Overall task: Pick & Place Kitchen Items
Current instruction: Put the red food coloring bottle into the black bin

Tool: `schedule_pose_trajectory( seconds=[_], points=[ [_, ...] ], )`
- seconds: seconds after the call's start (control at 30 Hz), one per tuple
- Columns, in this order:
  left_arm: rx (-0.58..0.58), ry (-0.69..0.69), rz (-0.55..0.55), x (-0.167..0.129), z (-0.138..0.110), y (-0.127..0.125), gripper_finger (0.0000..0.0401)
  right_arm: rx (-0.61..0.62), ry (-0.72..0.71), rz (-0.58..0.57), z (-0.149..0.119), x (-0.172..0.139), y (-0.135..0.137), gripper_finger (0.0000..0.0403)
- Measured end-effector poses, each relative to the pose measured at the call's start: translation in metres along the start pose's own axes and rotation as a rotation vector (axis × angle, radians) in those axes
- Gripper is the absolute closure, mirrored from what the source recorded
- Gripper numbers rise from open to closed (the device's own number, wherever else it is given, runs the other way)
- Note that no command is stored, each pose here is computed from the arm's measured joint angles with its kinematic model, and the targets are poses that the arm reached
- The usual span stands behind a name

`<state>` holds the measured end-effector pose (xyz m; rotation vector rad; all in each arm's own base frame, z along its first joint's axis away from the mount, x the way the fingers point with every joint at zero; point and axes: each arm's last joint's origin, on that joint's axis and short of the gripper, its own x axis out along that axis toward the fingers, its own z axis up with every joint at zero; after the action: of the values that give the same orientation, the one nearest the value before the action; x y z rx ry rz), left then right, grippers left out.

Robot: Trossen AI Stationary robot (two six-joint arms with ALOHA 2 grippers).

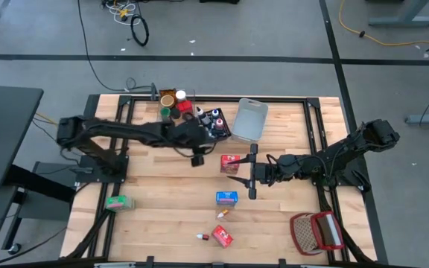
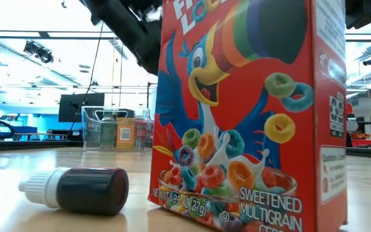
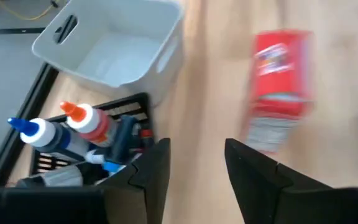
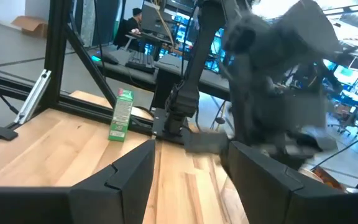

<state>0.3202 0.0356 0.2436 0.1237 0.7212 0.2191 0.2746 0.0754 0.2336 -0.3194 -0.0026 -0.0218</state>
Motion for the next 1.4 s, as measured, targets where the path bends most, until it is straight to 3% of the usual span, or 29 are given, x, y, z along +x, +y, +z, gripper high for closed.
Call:
schedule_pose_trajectory(
  seconds=[0.17, 0.27, 0.5, 0.7, 0.8, 1.0, 1.2, 1.4],
  points=[
    [-0.039, -0.044, -0.126, -0.041, 0.007, -0.032, 0.0255, 0.018, 0.001, 0.000, 0.000, 0.000, 0.000, 0.0188],
    [-0.052, -0.101, -0.205, -0.050, 0.003, -0.060, 0.0264, 0.018, 0.000, -0.001, 0.000, 0.000, 0.000, 0.0188],
    [-0.078, -0.179, -0.367, -0.051, -0.042, -0.126, 0.0277, 0.004, -0.027, -0.012, 0.003, 0.000, -0.001, 0.0188],
    [-0.073, -0.353, -0.547, -0.069, -0.080, -0.167, 0.0284, -0.002, -0.046, -0.019, 0.005, 0.000, -0.002, 0.0188],
    [-0.086, -0.410, -0.559, -0.075, -0.095, -0.186, 0.0285, 0.033, -0.048, -0.019, 0.005, 0.000, -0.002, 0.0188],
    [-0.009, -0.387, -0.498, -0.059, -0.102, -0.218, 0.0285, 0.097, -0.049, -0.017, 0.005, 0.000, -0.002, 0.0188],
    [0.031, -0.304, -0.562, -0.034, -0.093, -0.243, 0.0281, 0.097, -0.048, -0.015, 0.005, 0.000, -0.002, 0.0188],
    [0.084, -0.179, -0.628, -0.016, -0.096, -0.247, 0.0257, 0.087, -0.026, -0.011, 0.003, 0.000, -0.001, 0.0188]
  ],
)
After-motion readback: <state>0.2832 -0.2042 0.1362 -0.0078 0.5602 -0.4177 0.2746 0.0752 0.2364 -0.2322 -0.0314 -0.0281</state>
